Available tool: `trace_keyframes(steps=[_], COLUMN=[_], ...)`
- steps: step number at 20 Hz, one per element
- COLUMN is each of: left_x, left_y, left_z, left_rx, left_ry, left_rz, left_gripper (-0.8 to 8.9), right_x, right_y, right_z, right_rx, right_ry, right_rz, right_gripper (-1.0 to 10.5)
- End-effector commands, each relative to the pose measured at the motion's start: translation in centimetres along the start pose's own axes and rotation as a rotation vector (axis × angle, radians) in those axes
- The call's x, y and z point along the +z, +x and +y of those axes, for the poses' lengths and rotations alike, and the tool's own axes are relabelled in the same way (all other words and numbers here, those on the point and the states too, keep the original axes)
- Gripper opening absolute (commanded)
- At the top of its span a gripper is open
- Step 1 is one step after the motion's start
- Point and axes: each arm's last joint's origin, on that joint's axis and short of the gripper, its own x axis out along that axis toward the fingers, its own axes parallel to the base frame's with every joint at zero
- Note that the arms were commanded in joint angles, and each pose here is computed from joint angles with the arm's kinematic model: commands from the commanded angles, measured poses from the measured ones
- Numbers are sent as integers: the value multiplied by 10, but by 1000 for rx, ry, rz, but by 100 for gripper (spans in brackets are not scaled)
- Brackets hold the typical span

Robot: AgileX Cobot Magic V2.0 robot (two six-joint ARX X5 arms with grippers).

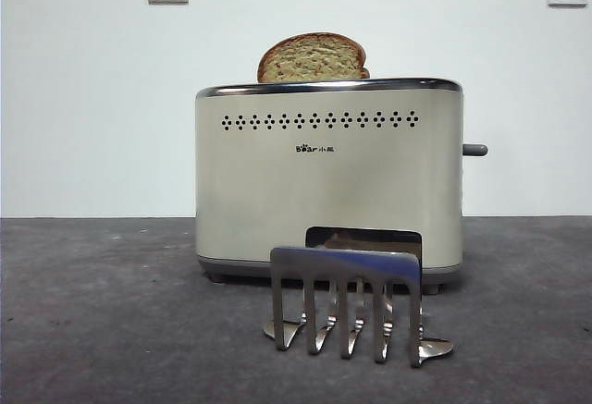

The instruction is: Pick up a slice of bread from the rack,put the bread on the toaster,press the button

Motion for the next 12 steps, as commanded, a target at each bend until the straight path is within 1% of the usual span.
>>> trace_keyframes(steps=[1, 6, 12], left_x=[-3, -2, -5], left_y=[1, 1, 3], left_z=[2, 2, 2], left_rx=[31, 24, 25], left_ry=[-7, -11, -14], left_rz=[3, -5, 29], left_gripper=[18, 18, 18], right_x=[4, 6, 6], right_y=[1, 1, 1], right_z=[0, 1, 1], right_rx=[4, 7, 7], right_ry=[-5, -5, -5], right_rz=[-39, -63, -63], right_gripper=[1, 0, 0])
